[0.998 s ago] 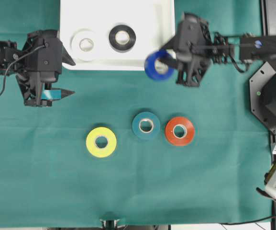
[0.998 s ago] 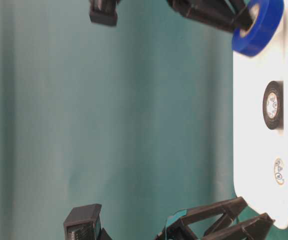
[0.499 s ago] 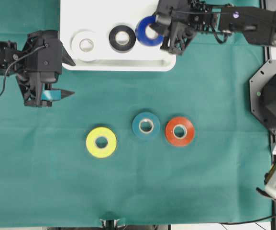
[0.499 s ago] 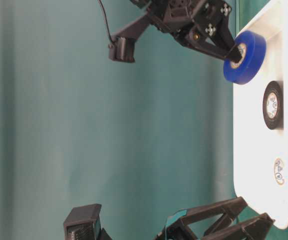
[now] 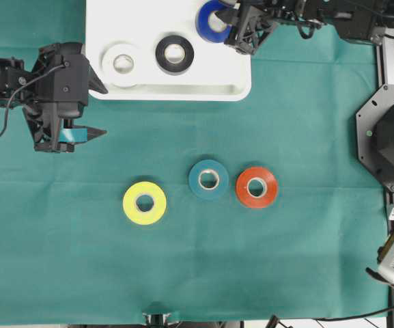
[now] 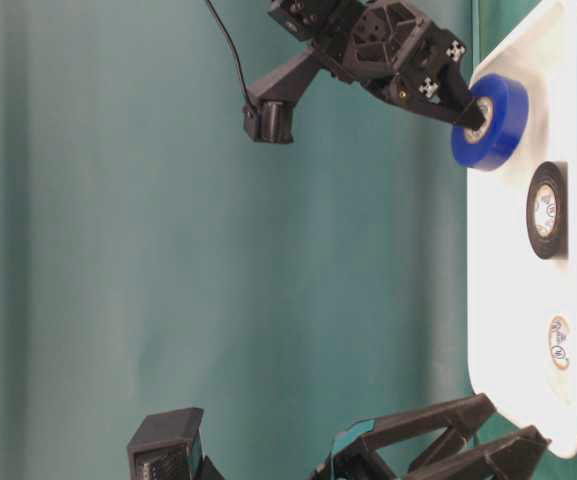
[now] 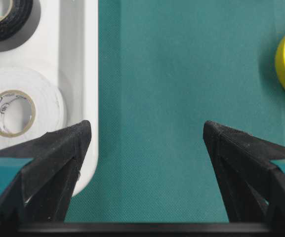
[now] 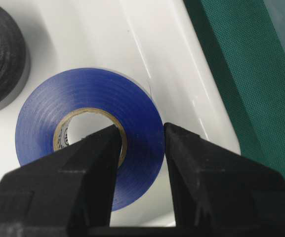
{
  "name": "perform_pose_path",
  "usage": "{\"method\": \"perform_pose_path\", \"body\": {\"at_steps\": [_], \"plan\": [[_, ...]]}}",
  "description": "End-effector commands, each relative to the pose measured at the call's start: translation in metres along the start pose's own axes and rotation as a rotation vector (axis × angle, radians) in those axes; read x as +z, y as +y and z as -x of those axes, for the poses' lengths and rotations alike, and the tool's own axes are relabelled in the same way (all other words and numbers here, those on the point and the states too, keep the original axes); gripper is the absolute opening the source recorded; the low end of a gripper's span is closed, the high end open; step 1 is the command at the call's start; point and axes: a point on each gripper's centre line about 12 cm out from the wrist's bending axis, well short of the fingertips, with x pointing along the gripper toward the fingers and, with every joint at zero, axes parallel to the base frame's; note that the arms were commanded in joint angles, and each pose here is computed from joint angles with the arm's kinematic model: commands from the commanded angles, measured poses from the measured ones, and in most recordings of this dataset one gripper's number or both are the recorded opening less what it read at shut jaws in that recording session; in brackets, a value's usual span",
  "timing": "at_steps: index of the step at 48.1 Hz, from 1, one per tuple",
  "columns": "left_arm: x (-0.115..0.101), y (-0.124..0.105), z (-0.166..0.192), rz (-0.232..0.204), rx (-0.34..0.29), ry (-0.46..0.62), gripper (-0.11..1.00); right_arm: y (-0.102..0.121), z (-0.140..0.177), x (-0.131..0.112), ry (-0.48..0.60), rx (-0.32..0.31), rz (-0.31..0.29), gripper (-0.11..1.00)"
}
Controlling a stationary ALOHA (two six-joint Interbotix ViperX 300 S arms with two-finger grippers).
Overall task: Put the tape alternately from left to right into the white case.
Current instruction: 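Carry the blue roll up into the tray's right corner, then open the right gripper and raise it away from the tray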
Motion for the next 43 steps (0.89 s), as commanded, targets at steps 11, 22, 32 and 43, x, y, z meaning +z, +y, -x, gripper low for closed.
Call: {"method": "perform_pose_path", "body": {"at_steps": [11, 22, 32, 43], "plan": [[0.0104, -0.0001, 0.0041, 0.001, 0.001, -0.037, 0.98, -0.0017, 0.0019, 0.0154, -0.042, -0.002, 0.001, 0.01], [0.011, 0.0005, 0.0042, 0.002, 0.002, -0.038, 0.98, -0.0016, 0.0022, 0.0143, -0.039, -0.003, -0.002, 0.01], [0.0116, 0.0005, 0.0042, 0.002, 0.002, -0.04, 0.98, -0.0015, 0.002, 0.0124, -0.035, -0.002, -0.002, 0.06], [0.0123, 0.0006, 0.0043, 0.002, 0.002, -0.041, 0.98, -0.0021, 0.0014, 0.0079, -0.01, -0.009, -0.002, 0.66]]}}
